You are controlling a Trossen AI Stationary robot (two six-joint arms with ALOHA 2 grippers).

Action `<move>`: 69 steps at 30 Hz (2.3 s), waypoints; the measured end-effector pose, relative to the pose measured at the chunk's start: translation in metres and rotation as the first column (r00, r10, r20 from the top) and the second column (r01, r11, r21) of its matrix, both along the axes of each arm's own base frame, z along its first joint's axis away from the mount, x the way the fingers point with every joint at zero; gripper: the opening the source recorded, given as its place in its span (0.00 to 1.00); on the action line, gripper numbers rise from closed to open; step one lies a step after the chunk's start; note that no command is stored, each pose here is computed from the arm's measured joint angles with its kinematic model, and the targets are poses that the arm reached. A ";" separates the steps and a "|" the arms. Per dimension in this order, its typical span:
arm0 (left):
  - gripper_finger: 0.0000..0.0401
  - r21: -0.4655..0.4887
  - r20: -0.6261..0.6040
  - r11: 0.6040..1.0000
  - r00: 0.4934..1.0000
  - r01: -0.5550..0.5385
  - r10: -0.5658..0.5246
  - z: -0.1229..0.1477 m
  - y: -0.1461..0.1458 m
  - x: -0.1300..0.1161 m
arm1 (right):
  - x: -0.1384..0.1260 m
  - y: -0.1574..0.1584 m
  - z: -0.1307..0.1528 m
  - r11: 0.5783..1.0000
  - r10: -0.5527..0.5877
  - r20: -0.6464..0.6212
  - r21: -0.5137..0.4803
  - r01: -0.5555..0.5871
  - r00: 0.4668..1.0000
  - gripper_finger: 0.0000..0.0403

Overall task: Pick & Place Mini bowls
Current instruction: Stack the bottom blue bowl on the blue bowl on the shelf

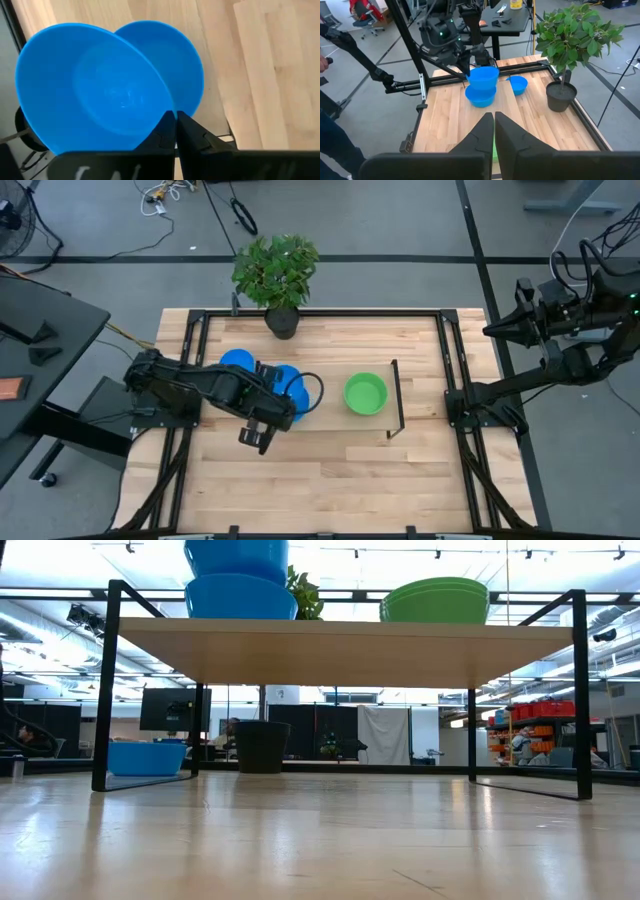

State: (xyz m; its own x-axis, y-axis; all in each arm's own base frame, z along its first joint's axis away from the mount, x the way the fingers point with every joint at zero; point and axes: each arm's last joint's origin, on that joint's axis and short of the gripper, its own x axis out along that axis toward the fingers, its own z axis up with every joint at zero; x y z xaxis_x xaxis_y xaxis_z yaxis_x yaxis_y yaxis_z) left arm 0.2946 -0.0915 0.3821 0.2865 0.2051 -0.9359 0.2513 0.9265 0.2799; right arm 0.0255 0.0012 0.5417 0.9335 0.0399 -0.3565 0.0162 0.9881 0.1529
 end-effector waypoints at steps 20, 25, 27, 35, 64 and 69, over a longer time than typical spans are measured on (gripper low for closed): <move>0.01 0.011 -0.056 0.999 0.997 0.053 -0.052 -0.012 -0.002 0.011 | 0.000 0.000 0.000 1.000 0.000 0.000 0.000 0.000 1.000 0.05; 0.02 -0.003 -0.062 0.998 0.996 0.068 -0.068 -0.012 -0.005 0.010 | 0.000 0.000 0.000 1.000 -0.001 0.000 0.000 0.001 1.000 0.05; 0.01 -0.009 -0.063 0.997 0.995 0.072 -0.072 -0.012 -0.006 0.010 | 0.000 0.000 0.000 1.000 0.000 0.000 0.000 0.000 1.000 0.05; 0.02 -0.020 -0.067 0.996 0.994 0.089 -0.090 -0.013 -0.011 0.008 | 0.000 0.000 0.000 1.000 0.000 0.000 0.000 0.000 1.000 0.05; 0.16 0.036 -0.046 0.993 0.993 0.114 -0.112 -0.012 -0.013 0.009 | 0.000 0.000 0.000 1.000 0.000 0.000 0.000 0.000 1.000 0.05; 0.16 0.057 -0.041 0.992 0.993 0.115 -0.112 -0.012 -0.012 0.009 | 0.000 0.000 0.000 1.000 -0.001 0.000 0.000 0.001 1.000 0.05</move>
State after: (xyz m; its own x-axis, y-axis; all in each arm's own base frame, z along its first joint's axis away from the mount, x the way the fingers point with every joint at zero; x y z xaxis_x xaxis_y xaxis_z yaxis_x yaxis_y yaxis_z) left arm 0.3037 -0.1036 0.3704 0.2759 0.2288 -0.9336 0.3652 0.8735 0.3220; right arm 0.0256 0.0011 0.5416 0.9334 0.0395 -0.3566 0.0168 0.9880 0.1533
